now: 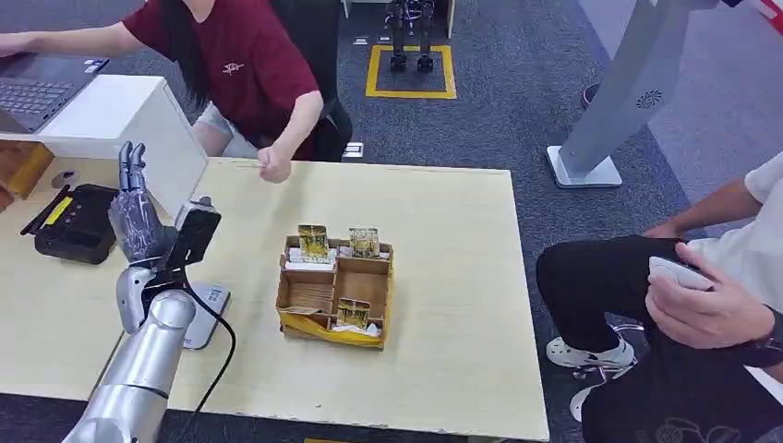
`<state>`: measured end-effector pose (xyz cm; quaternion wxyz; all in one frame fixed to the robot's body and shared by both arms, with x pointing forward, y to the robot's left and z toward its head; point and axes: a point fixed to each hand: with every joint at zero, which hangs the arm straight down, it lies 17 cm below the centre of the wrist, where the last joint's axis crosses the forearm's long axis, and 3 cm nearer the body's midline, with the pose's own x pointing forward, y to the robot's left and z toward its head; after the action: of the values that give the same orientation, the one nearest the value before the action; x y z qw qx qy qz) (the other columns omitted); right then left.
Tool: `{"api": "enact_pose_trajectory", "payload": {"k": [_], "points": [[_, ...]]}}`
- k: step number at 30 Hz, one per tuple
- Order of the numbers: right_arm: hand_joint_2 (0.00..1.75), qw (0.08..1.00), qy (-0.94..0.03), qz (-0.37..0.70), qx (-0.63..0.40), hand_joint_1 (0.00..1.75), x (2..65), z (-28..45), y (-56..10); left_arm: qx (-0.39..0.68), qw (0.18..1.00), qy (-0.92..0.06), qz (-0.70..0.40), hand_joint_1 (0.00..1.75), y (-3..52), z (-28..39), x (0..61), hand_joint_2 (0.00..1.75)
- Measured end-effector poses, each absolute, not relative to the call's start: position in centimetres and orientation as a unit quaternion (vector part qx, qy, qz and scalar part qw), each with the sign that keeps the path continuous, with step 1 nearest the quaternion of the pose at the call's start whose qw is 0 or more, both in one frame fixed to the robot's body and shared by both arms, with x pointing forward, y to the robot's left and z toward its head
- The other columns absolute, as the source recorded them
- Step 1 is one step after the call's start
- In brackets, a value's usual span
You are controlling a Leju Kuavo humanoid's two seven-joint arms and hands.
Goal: Pass the card to the sensor for recognition and then transmit it.
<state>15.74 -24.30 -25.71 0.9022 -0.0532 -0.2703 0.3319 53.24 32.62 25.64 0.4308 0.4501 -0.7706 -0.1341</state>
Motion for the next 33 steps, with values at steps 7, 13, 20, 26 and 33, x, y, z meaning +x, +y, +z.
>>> {"api": "enact_pose_trajectory", "payload": {"k": [7, 13, 20, 26, 33], "points": [[1.75, 0.905, -0.267, 0.326, -0.057, 0.0, 15.7, -25.8, -24.5, 0.402, 0.464, -0.784, -0.092, 0.0, 32.6, 25.1, 53.5, 1.75], [1.75, 0.907, -0.264, 0.322, -0.063, 0.0, 15.3, -25.9, -24.7, 0.355, 0.474, -0.803, -0.068, 0.0, 32.1, 25.1, 52.9, 1.75], [1.75, 0.91, -0.262, 0.316, -0.061, 0.0, 14.7, -26.0, -24.7, 0.349, 0.461, -0.804, -0.142, 0.0, 32.2, 24.3, 51.4, 1.75], [1.75, 0.914, -0.263, 0.303, -0.061, 0.0, 14.3, -26.1, -25.0, 0.33, 0.448, -0.792, -0.251, 0.0, 32.0, 22.3, 48.1, 1.75], [1.75, 0.918, -0.262, 0.291, -0.068, 0.0, 13.8, -26.2, -25.7, 0.358, 0.401, -0.763, -0.36, 0.0, 30.8, 20.6, 43.0, 1.75]]}}
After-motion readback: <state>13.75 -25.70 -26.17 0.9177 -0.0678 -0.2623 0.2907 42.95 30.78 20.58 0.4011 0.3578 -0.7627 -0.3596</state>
